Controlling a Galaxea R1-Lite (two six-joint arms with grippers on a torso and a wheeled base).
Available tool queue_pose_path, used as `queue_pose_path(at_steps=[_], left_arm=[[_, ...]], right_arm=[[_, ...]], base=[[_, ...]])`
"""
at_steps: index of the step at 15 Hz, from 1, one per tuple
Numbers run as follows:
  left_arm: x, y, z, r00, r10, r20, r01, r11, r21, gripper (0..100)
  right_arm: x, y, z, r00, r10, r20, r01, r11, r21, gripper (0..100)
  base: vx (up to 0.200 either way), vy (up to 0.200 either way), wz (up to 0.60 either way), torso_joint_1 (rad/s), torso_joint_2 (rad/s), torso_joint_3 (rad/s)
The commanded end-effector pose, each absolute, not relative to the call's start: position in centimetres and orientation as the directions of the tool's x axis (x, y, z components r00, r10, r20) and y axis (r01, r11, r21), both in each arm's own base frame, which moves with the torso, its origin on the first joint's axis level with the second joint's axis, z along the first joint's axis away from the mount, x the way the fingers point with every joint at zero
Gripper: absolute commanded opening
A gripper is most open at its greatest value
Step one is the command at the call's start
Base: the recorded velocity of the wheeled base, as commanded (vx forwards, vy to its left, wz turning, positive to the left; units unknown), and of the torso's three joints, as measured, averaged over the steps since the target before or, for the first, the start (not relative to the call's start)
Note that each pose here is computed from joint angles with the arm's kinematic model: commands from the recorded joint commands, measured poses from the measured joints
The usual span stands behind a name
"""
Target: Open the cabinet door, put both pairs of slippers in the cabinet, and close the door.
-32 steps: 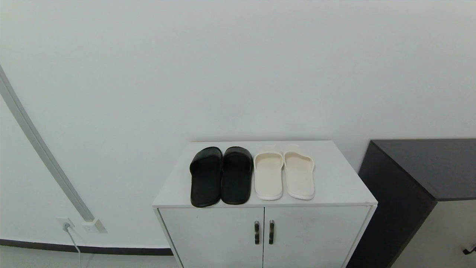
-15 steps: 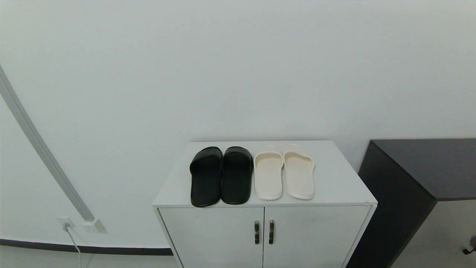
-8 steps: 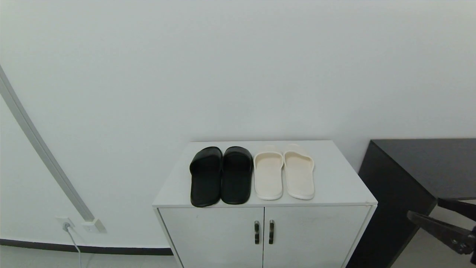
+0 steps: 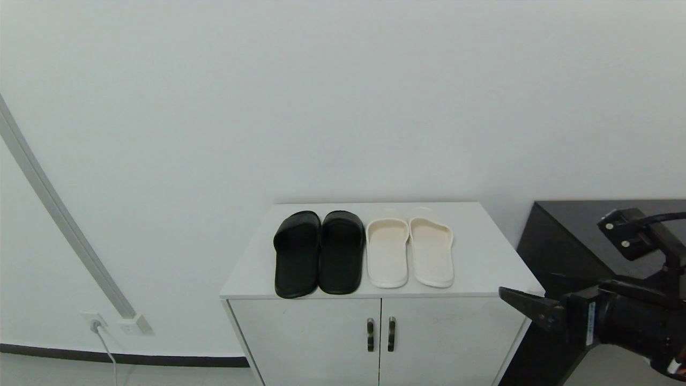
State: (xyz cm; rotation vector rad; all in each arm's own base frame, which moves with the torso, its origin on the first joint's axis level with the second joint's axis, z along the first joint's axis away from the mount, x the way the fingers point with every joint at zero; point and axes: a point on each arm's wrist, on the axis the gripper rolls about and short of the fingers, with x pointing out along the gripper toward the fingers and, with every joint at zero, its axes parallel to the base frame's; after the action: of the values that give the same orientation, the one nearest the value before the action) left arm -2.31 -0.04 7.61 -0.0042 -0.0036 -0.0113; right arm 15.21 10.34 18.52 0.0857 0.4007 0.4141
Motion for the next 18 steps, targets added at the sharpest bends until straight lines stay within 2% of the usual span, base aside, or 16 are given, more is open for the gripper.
queue_pose_path(at_steps=[1, 3, 7, 12, 18], left_arm=[[-2.3, 0.0, 7.6, 1.0, -0.011, 0.002, 0.011, 1.0, -0.005, 0], [-2.3, 0.0, 7.6, 1.0, -0.011, 0.002, 0.011, 1.0, -0.005, 0], [-2.3, 0.0, 7.6, 1.0, -0.011, 0.002, 0.011, 1.0, -0.005, 0], [-2.3, 0.0, 7.6, 1.0, -0.011, 0.002, 0.011, 1.0, -0.003, 0], [-2.3, 0.0, 7.6, 1.0, -0.011, 0.002, 0.011, 1.0, -0.005, 0]], right_arm=[[16.9, 12.8, 17.9, 0.821, 0.419, -0.387, -0.391, 0.908, 0.154, 100], [17.4, 14.1, 17.7, 0.815, 0.423, -0.397, -0.4, 0.905, 0.144, 100], [19.9, 18.2, 16.7, 0.849, 0.347, -0.398, -0.327, 0.938, 0.119, 100], [25.4, 22.7, 13.2, 0.927, 0.178, -0.329, -0.167, 0.984, 0.062, 100], [31.2, 26.6, 11.2, 0.952, 0.118, -0.284, -0.109, 0.993, 0.049, 100]], base=[[0.0, 0.0, 0.0, 0.0, 0.0, 0.0], [0.0, 0.0, 0.0, 0.0, 0.0, 0.0], [0.0, 0.0, 0.0, 0.0, 0.0, 0.0], [0.0, 0.0, 0.0, 0.0, 0.0, 0.0], [0.0, 0.0, 0.0, 0.0, 0.0, 0.0]])
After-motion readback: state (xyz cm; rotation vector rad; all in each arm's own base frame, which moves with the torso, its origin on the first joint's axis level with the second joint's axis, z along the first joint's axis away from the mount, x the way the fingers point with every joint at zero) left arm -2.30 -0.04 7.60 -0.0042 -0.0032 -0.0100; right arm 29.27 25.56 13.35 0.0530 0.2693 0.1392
